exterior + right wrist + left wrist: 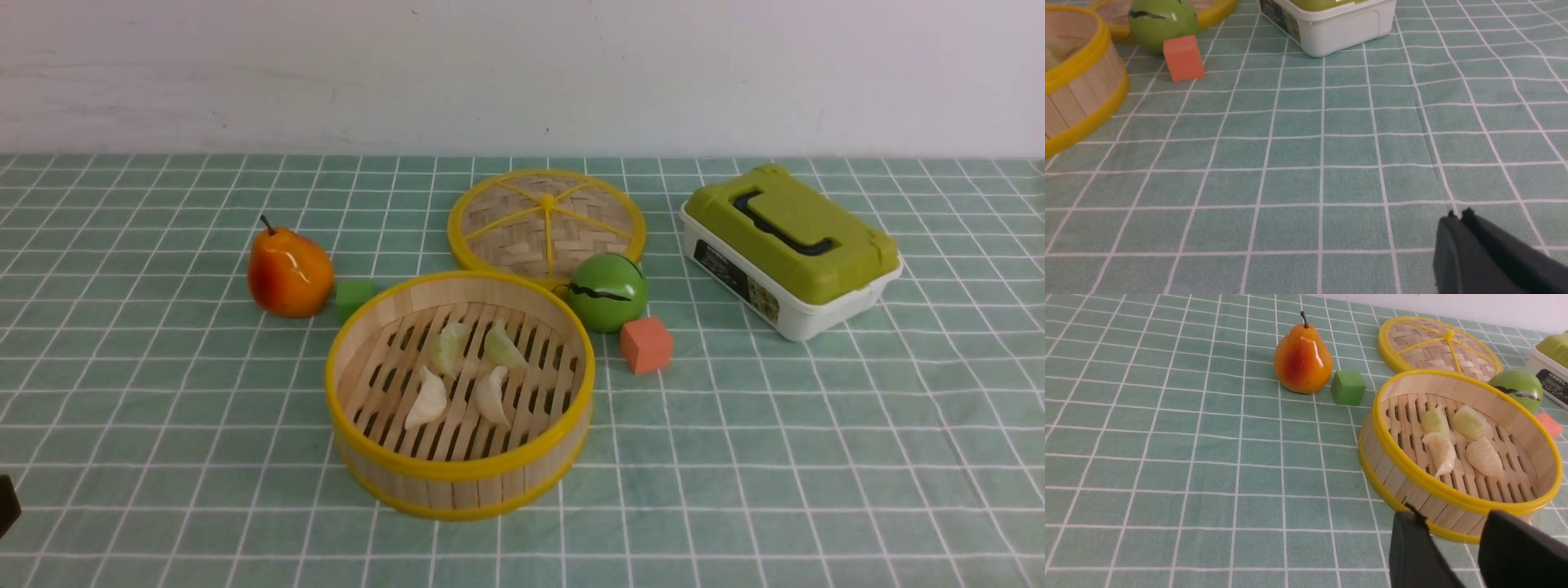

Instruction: Put the dumplings into the steamer on the table with the blue tablecloth.

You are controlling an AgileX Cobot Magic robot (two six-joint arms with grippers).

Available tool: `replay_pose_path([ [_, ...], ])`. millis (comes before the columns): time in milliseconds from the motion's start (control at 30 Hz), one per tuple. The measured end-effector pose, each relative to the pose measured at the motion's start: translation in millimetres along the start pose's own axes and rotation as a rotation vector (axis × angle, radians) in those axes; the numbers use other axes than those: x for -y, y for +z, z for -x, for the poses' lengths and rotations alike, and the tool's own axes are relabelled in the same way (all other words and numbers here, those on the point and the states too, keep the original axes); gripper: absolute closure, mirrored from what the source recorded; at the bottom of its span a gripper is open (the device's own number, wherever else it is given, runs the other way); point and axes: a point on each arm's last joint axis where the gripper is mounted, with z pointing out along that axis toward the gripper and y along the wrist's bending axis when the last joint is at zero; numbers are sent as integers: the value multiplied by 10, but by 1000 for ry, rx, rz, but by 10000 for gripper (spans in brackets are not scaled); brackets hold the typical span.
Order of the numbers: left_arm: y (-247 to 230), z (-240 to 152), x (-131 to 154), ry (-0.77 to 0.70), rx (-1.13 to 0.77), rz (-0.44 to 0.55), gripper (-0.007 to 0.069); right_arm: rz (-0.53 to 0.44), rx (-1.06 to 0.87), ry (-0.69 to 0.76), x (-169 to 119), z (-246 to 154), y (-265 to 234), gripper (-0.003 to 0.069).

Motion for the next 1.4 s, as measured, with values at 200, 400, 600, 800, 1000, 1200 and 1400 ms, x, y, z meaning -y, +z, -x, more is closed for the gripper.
replay_pose_path([
  [200, 0, 0, 0, 0, 0, 0, 388, 0, 0, 0, 0, 0, 0, 662],
  [400, 0, 0, 0, 0, 0, 0, 388, 0, -1, 0, 0, -1, 0, 657],
  [600, 0, 0, 0, 0, 0, 0, 388, 0, -1, 1, 0, -1, 0, 652],
  [800, 0, 0, 0, 0, 0, 0, 388, 1, -1, 3, -1, -1, 0, 647],
  [1000, 0, 0, 0, 0, 0, 0, 388, 1, -1, 3, -1, -1, 0, 647],
  [1200, 9, -46, -17, 13, 0, 6, 388, 1, -1, 3, -1, -1, 0, 642],
  [1400, -114, -350, -149, -53, 82, 49, 400, 1, -1, 3, -1, -1, 0, 636],
])
